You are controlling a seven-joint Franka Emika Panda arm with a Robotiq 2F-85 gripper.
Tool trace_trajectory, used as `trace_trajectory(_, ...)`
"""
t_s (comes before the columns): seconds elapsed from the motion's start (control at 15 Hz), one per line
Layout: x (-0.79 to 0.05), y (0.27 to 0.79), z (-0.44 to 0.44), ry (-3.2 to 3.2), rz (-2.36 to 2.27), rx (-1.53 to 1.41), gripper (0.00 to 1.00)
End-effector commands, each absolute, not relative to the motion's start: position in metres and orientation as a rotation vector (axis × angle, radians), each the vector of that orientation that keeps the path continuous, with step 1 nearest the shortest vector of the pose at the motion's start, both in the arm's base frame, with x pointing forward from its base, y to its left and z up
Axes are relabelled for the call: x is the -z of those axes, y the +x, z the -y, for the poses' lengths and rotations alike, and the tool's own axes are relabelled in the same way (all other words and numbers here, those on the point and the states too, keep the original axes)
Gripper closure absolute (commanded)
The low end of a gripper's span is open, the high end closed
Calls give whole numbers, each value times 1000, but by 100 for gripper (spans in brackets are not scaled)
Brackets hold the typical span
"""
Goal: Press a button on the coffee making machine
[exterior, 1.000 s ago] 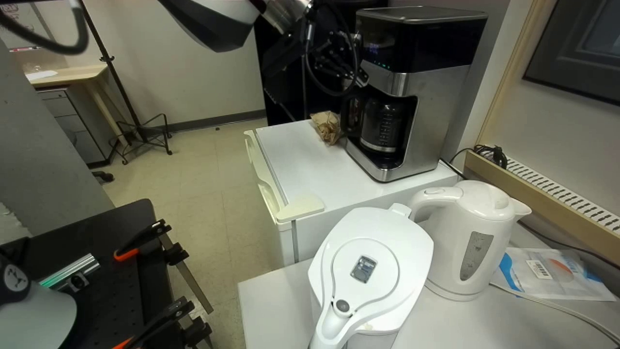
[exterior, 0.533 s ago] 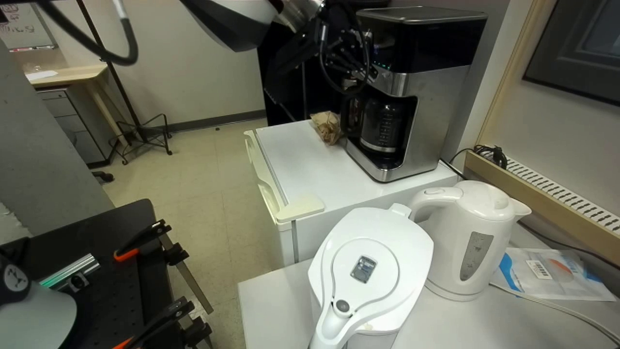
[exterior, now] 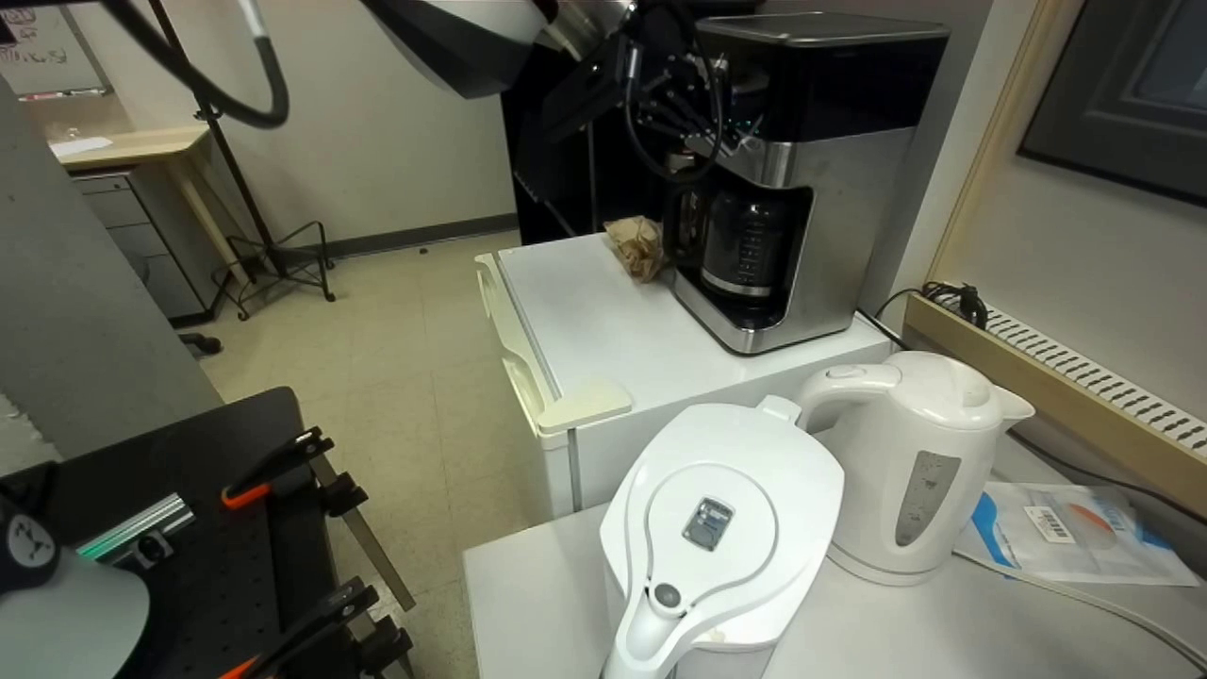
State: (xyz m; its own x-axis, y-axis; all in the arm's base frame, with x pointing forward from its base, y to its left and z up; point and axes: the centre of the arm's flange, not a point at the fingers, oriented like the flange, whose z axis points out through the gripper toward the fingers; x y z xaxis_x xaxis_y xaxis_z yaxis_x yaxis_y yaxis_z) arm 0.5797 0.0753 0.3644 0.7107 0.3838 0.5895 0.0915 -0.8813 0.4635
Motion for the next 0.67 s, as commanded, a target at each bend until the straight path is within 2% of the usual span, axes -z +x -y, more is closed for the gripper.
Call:
trace_trajectory(0.0,-363,592,-79,2501,-353,-1027,100)
trace_trajectory(0.6,-382,542,-87,2500,-506,-1094,100)
